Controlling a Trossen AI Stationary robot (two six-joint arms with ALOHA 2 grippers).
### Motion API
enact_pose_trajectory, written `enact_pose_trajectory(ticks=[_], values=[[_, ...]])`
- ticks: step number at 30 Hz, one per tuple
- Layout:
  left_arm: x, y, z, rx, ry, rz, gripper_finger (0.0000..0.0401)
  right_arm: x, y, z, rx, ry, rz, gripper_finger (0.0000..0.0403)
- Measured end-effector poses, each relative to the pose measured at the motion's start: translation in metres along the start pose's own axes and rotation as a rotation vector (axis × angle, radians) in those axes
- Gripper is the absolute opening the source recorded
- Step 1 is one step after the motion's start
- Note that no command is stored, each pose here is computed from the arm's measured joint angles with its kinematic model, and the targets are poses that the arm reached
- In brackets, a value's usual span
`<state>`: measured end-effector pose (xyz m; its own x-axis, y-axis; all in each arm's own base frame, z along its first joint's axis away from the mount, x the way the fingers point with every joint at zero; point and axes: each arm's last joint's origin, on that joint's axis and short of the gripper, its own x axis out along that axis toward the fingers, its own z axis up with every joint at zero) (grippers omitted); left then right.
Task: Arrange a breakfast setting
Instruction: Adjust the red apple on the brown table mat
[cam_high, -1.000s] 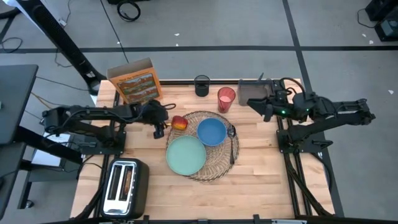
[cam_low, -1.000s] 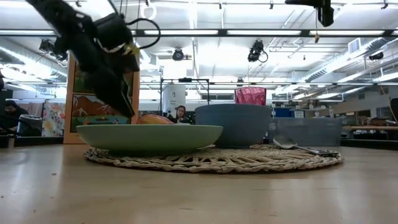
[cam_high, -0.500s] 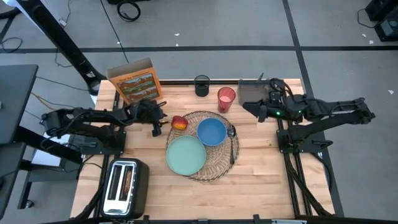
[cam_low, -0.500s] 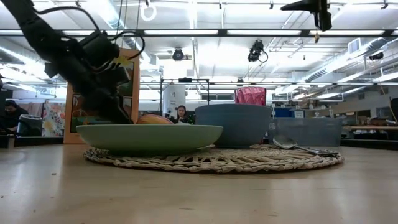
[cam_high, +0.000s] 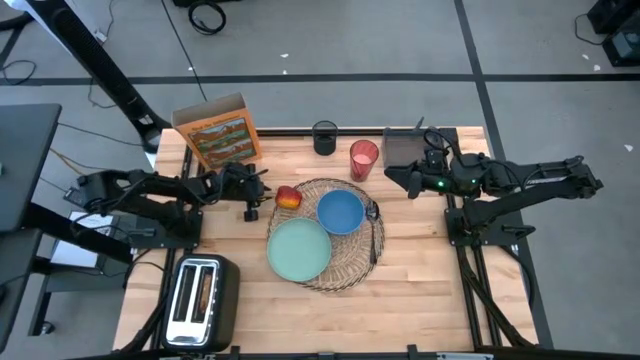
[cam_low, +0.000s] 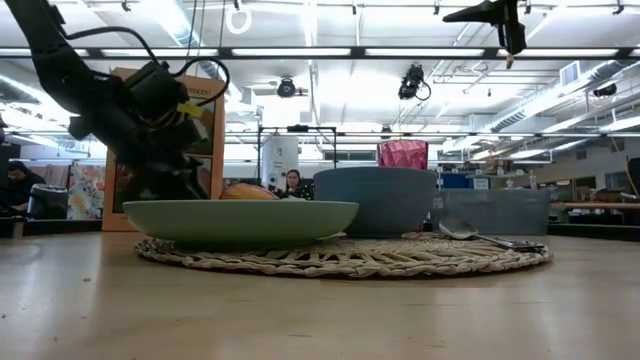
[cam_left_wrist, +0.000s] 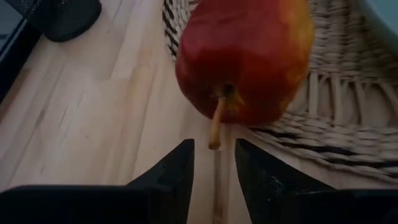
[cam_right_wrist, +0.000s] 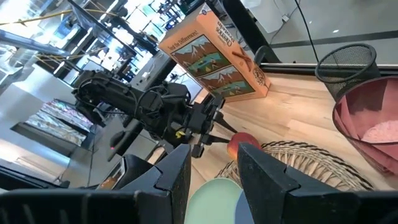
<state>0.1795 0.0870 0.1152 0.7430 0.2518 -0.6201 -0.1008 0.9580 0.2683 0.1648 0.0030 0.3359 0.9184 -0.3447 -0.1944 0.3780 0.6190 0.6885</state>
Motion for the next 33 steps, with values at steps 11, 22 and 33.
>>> enact_pose_trajectory(ticks=[11, 22, 33], values=[[0.002, 0.002, 0.005, 0.014, -0.048, 0.022, 0.012, 0.0, 0.001, 0.0, -0.002, 0.017, 0.019, 0.014], [0.002, 0.002, 0.003, 0.042, -0.033, 0.016, 0.005, 0.001, -0.002, 0.002, -0.005, 0.0, 0.003, 0.014], [0.004, 0.005, 0.017, 0.05, -0.026, 0.007, 0.0029, 0.003, -0.005, 0.007, 0.006, -0.012, 0.001, 0.014]])
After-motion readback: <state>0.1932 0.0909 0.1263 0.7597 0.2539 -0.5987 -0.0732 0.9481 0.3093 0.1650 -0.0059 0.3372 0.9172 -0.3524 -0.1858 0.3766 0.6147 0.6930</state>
